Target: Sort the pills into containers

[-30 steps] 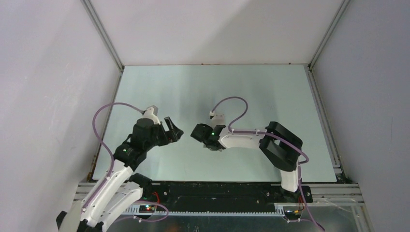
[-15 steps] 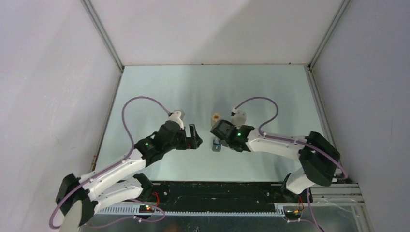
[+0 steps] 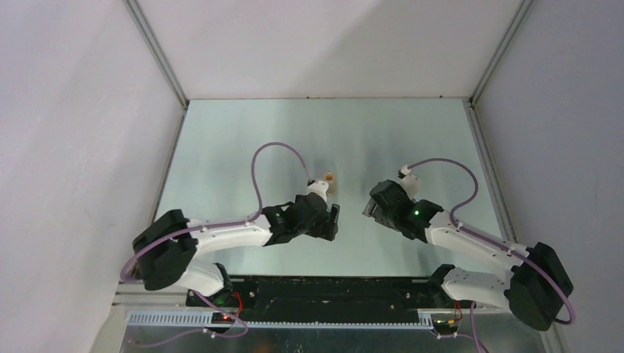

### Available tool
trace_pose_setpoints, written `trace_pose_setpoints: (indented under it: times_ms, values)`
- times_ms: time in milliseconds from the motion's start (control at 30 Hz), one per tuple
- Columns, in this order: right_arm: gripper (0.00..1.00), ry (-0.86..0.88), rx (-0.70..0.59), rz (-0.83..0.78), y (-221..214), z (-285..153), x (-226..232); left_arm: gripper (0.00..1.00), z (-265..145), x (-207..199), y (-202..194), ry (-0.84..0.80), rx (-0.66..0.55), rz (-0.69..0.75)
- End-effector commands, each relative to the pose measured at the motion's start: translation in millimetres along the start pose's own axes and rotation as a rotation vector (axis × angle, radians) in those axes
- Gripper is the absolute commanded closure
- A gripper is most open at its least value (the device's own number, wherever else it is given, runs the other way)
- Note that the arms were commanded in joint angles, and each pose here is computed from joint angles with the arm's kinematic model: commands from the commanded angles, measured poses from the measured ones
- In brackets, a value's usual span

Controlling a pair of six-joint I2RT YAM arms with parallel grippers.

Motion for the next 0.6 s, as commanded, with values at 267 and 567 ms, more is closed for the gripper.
trace_pose_setpoints:
  times_ms: [267, 567]
  values:
    - [0.30, 0.011, 0.029, 0.014, 7.8, 6.8, -22.5, 0.24, 31.3, -22.4, 15.6, 0.047, 0.000, 0.055]
    - [0.30, 0.012, 0.046, 0.021, 7.6, 11.5, -25.9, 0.51, 47.5, -19.5, 12.5, 0.124, 0.044, 0.120]
Point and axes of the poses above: each gripper's point midway between its finger pads, its own z axis out along the fingers, its own x axis along the line the jaws close on, y = z × x, the point moved 6 cm from there along -z, back along the fingers, and after that the axes turned 11 degrees about z, right-handed, at the moved point
